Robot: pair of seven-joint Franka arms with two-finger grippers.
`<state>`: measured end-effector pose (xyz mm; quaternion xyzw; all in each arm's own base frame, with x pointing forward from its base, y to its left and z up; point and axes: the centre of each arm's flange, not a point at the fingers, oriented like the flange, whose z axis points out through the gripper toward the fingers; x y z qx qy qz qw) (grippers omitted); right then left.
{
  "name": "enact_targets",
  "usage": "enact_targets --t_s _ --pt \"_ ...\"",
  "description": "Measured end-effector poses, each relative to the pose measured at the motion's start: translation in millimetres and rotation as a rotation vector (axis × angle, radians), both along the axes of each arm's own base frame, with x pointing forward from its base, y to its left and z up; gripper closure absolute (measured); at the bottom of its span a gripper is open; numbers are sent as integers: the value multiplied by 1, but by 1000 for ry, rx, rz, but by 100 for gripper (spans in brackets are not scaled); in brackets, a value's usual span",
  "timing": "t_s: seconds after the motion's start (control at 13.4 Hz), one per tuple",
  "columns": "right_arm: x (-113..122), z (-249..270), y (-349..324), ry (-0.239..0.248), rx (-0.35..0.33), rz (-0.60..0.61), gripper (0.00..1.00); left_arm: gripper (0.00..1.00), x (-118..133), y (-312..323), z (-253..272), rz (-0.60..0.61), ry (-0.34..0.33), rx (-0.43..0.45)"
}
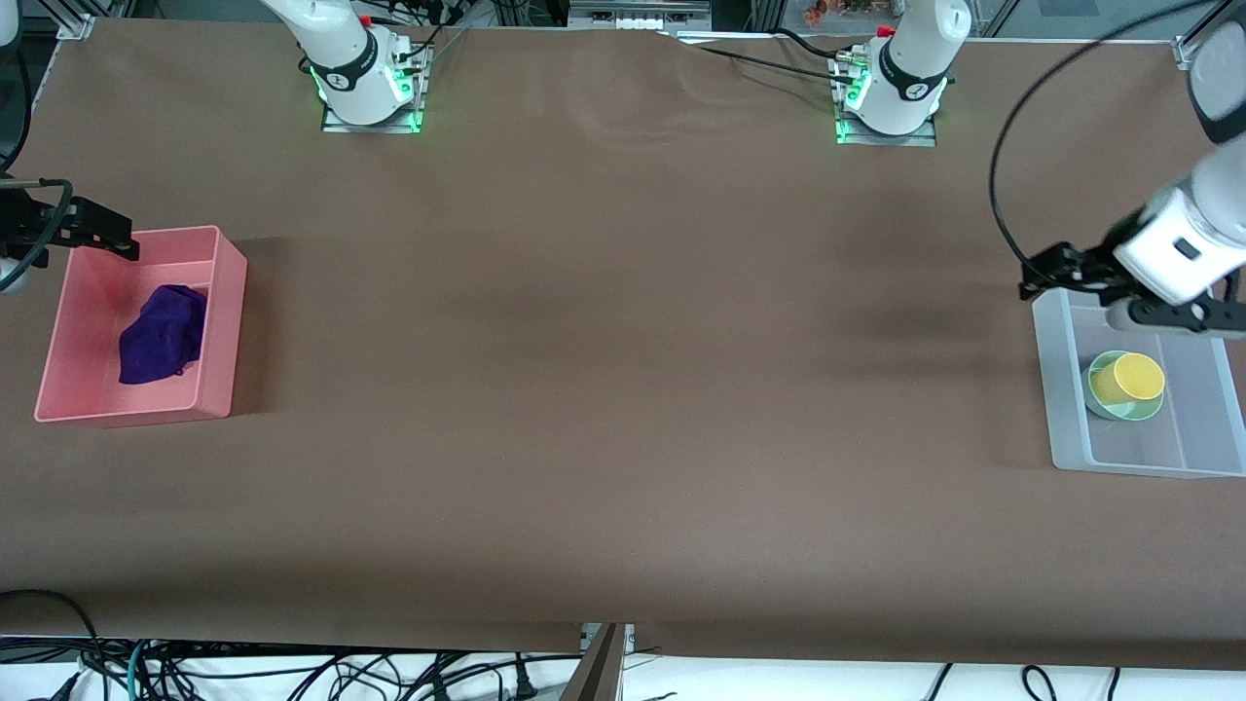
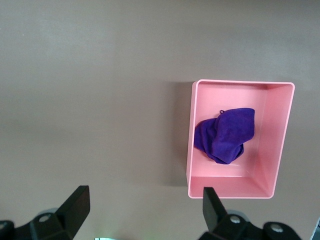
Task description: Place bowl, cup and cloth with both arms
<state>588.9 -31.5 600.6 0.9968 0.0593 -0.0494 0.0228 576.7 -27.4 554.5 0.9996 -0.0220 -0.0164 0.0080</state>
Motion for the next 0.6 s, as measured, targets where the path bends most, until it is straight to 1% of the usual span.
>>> enact_targets --t_s 0.07,0.22,0.6 --pt "0 0 0 0 0 -1 0 0 -6 -14 10 -12 -15 -1" --pt "0 0 -1 0 0 -2 0 0 -17 -25 20 -26 -24 -2" --pt "0 0 -5 0 0 -8 0 0 -27 -1 23 18 -23 0"
